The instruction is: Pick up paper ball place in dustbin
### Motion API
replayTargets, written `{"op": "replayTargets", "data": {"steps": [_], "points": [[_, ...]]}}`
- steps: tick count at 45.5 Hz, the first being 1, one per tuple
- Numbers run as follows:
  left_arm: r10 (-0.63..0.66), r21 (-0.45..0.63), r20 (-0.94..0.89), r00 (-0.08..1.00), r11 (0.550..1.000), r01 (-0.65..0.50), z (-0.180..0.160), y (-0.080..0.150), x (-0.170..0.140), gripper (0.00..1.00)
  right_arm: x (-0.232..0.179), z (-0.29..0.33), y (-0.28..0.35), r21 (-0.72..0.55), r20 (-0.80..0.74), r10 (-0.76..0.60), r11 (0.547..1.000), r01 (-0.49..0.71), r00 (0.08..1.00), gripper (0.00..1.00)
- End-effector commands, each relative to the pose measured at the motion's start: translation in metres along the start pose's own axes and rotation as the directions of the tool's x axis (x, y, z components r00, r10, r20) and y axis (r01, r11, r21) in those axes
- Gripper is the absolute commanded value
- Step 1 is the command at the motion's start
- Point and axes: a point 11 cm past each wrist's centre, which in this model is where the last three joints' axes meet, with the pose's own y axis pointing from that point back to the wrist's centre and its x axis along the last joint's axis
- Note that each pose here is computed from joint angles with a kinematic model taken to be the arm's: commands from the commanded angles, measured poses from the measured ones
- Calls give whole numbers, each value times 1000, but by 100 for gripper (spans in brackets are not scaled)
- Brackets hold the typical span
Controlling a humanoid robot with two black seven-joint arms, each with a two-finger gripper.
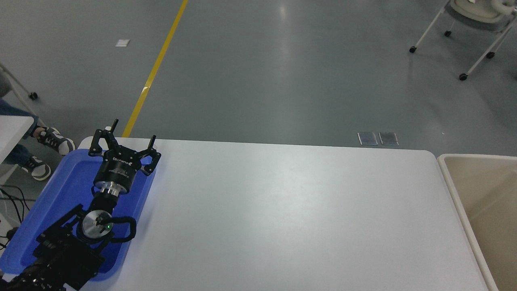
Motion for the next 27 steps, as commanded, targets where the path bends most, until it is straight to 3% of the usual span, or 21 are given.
{"op": "replayTargets", "data": {"steps": [1, 14, 21, 27], "points": [[0, -1, 0, 1000, 1000, 0, 0, 0, 0, 100, 1, 33, -10, -32, 58, 13, 999, -11, 998, 0], [0, -1, 0, 1000, 1000, 0, 0, 0, 0, 100, 20, 41, -22, -81, 71, 47, 996, -41, 996, 0], [0, 1, 0, 1000, 1000, 0, 0, 0, 0, 100, 20, 31, -63, -84, 58, 4, 996, 1, 998, 0], [0, -1, 0, 1000, 1000, 0, 0, 0, 0, 100, 21, 27, -103, -76, 68, 37, 997, -32, 997, 0]]}}
